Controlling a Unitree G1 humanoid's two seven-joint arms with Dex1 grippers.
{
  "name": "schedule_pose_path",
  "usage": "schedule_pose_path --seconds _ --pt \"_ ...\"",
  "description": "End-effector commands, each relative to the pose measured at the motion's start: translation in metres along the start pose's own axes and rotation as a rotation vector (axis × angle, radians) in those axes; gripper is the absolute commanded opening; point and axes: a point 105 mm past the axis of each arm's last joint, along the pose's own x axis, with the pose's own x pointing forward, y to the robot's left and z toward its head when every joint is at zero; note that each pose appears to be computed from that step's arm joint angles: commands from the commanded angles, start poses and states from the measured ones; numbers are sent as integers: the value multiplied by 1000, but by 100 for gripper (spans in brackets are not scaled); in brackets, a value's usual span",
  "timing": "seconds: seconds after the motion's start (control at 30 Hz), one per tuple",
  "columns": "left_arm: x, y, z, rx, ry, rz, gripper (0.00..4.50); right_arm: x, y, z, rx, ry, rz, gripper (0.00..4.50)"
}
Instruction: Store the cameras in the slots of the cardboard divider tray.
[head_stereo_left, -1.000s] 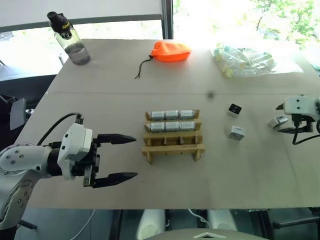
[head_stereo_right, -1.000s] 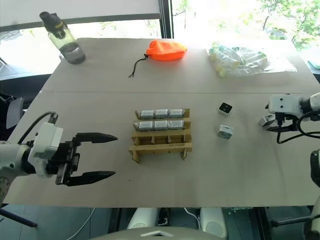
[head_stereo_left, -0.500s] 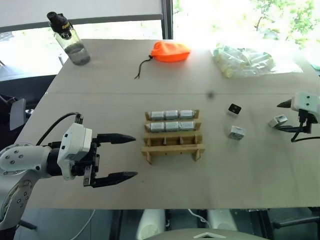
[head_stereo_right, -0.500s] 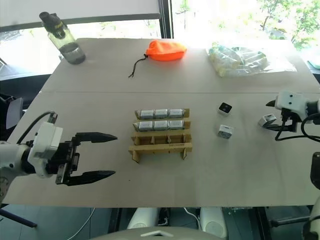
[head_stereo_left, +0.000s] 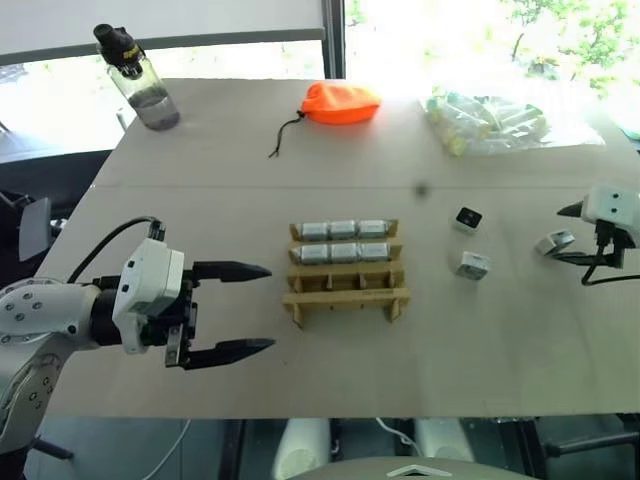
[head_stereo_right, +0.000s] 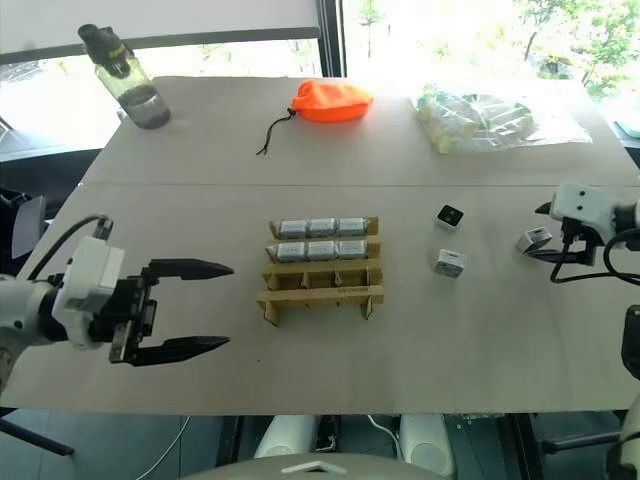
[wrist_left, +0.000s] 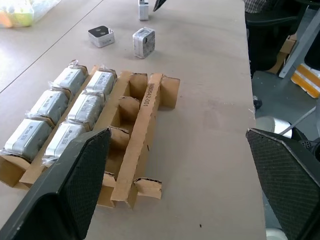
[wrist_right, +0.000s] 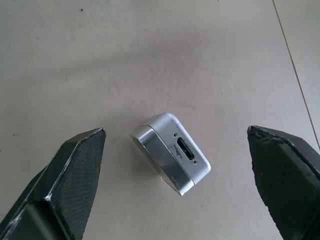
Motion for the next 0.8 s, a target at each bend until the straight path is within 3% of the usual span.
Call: schedule_pose_path --seconds 0.03,0.47,0.5,0.57,0.67,0.8 --pt "-3 -3 11 43 -7 5 448 -4 -2 -2 10 9 -15 450" --pt "-7 -6 14 37 12 15 448 2 3 -9 39 38 1 450" --pt "-7 -6 14 37 16 15 450 3 3 -9 38 38 3 411" --pt "-8 -5 13 38 25 15 450 3 3 -8 32 33 6 391" --pt "-9 -5 13 37 31 13 450 4 4 -8 32 33 10 282" --pt "-8 -4 16 40 23 12 450 3 4 -8 37 31 10 88"
